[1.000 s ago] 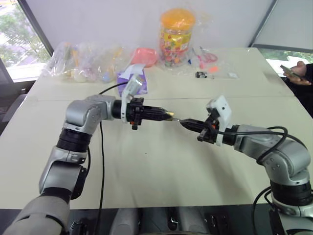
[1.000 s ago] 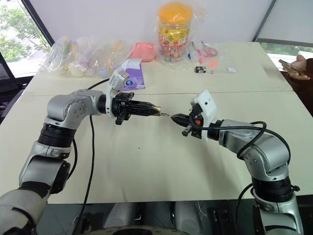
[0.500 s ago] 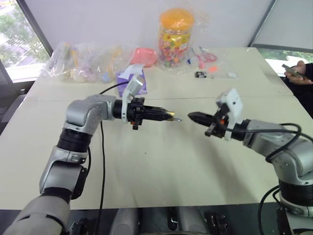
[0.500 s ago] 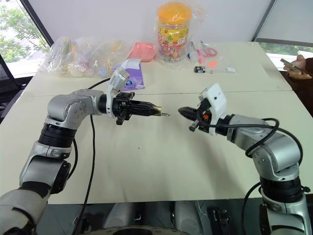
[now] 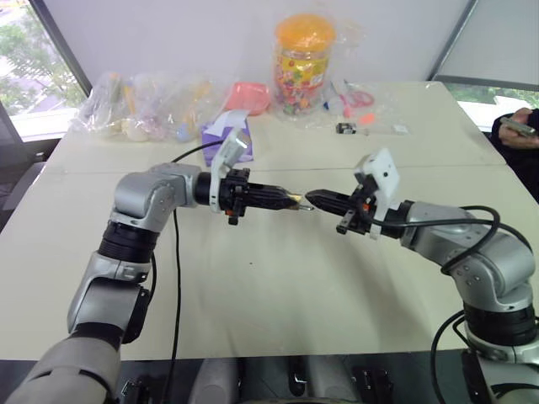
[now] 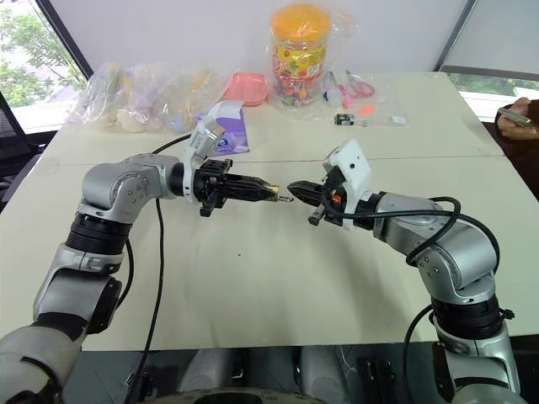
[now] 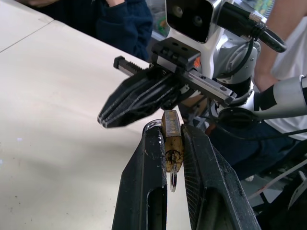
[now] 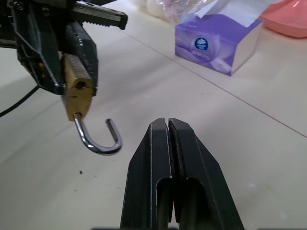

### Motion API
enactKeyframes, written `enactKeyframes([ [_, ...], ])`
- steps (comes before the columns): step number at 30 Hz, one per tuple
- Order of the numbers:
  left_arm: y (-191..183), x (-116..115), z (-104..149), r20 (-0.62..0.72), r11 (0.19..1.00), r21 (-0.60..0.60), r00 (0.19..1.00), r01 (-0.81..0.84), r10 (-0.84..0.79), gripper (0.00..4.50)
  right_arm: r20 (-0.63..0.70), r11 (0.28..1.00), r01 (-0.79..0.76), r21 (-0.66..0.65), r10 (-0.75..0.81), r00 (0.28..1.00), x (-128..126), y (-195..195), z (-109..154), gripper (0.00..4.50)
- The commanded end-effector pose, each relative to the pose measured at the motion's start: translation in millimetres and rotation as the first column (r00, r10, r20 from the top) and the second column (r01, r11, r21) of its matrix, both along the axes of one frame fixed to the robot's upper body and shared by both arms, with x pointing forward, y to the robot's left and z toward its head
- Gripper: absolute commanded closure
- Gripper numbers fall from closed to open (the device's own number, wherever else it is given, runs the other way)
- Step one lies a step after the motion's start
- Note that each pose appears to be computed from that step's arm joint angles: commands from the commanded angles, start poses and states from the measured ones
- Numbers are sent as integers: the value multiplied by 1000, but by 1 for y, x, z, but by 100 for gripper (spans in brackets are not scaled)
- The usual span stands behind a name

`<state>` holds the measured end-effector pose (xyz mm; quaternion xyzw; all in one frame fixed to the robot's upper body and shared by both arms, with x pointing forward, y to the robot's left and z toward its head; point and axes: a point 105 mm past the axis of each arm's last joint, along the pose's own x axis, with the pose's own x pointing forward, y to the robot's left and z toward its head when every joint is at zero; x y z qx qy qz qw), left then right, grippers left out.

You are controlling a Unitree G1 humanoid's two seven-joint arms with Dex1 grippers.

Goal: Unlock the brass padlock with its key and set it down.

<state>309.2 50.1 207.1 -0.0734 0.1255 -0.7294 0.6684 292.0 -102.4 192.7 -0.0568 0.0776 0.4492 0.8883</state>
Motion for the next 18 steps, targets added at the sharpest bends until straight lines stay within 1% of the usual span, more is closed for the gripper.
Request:
enactKeyframes([
  [1,0,0,5,31,1000,-9,1000,-1,1,450,36,998,-57,3,57,998,-13,9,8,444],
  [9,-1,3,2,32,1000,-4,999,-13,13,450,24,997,-76,-3,76,997,-21,12,6,444],
  [12,-2,3,2,31,1000,-7,999,-10,10,450,15,998,-53,-35,54,998,-20,7,-1,444],
  [13,-2,3,2,30,1000,-8,999,-9,10,450,9,998,-44,-55,45,999,-19,5,-6,444],
  [15,-4,3,1,30,1000,-9,999,-11,11,450,-31,988,2,-155,-7,1000,-18,-12,-32,444],
  [18,-8,4,-8,31,1000,0,999,-24,24,450,-83,955,47,-292,-75,994,-25,-41,-71,444],
])
